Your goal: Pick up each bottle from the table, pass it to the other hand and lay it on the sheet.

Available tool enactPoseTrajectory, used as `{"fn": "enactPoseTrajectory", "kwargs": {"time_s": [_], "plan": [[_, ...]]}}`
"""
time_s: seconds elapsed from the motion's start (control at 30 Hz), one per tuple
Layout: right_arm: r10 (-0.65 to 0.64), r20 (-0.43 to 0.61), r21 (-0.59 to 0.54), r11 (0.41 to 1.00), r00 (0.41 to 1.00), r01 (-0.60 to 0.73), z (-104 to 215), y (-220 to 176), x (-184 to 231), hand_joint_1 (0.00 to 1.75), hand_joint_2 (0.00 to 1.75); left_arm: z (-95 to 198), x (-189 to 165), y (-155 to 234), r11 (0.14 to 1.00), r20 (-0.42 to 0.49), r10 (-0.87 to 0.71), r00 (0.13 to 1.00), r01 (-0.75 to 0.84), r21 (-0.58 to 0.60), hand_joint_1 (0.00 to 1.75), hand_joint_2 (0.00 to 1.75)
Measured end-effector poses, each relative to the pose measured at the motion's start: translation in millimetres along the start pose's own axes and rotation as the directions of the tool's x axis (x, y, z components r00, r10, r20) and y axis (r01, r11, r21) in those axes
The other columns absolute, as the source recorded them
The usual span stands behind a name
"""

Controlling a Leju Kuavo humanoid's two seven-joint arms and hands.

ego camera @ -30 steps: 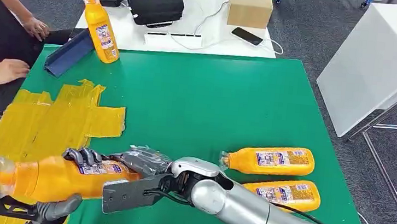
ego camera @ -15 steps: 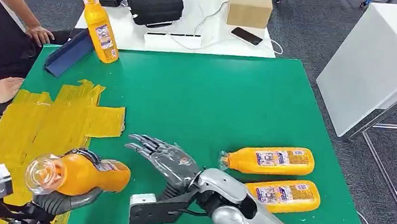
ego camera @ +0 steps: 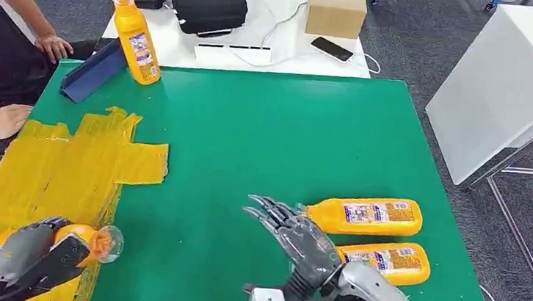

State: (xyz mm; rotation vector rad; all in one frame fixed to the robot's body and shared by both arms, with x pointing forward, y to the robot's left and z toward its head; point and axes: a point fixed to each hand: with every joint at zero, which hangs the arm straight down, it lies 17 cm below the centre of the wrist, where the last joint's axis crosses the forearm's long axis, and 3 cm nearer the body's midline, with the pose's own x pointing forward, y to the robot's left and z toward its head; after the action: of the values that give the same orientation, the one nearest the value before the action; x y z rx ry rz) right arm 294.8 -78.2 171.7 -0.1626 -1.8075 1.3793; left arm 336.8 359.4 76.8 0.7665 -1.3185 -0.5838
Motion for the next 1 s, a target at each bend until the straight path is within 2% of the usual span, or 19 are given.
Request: {"fn": "enactPoseTrajectory", "kwargs": {"time_s": [0.17,0.37,0.4,0.43,0.47,0.5,0.63,0.77,1.0], "plan": [[0.064,-0.036,0.036,0.997,0.997,-0.062,24.8,2.7,-16.5,0.00,1.75,2.5,-5.9,0.1,0.999,-0.002,-0.033,0.999,0.033,-0.003,1.75,1.75],[0.084,-0.043,0.045,0.996,0.996,-0.082,32.3,-0.2,-19.6,0.00,1.75,3.4,-7.8,-0.4,0.999,-0.007,-0.038,0.999,0.038,-0.006,1.75,1.75],[0.088,-0.050,0.050,0.995,0.995,-0.086,33.6,0.2,-21.5,0.00,1.75,3.5,-8.0,-0.9,0.999,-0.007,-0.043,0.999,0.043,-0.009,1.45,1.75],[0.094,-0.058,0.057,0.994,0.994,-0.091,35.7,0.8,-24.1,0.00,1.75,3.7,-7.7,-2.0,0.999,-0.006,-0.045,0.999,0.045,-0.013,0.00,1.75],[0.102,-0.067,0.069,0.993,0.992,-0.098,38.6,1.7,-28.2,0.00,1.75,4.4,-7.2,-4.9,0.998,-0.002,-0.049,0.999,0.049,-0.026,0.00,1.75],[0.111,-0.077,0.084,0.991,0.991,-0.104,42.0,2.2,-33.3,0.00,1.75,5.9,-5.4,-10.6,0.998,0.007,-0.043,0.999,0.043,-0.050,0.00,0.00],[0.151,-0.128,0.135,0.982,0.980,-0.134,54.8,-6.1,-59.8,0.00,1.75,11.5,7.7,-32.3,0.984,0.091,0.053,0.994,-0.036,-0.176,0.00,0.00],[0.192,-0.207,0.177,0.972,0.959,-0.157,61.5,-17.9,-93.4,0.00,1.75,23.9,10.0,-53.9,0.960,0.119,0.121,0.986,-0.085,-0.268,0.00,0.00],[0.206,-0.289,0.187,0.970,0.935,-0.156,68.6,-29.3,-127.6,0.00,1.75,30.5,6.7,-61.6,0.951,0.140,0.103,0.985,-0.057,-0.303,0.00,0.00]]}}
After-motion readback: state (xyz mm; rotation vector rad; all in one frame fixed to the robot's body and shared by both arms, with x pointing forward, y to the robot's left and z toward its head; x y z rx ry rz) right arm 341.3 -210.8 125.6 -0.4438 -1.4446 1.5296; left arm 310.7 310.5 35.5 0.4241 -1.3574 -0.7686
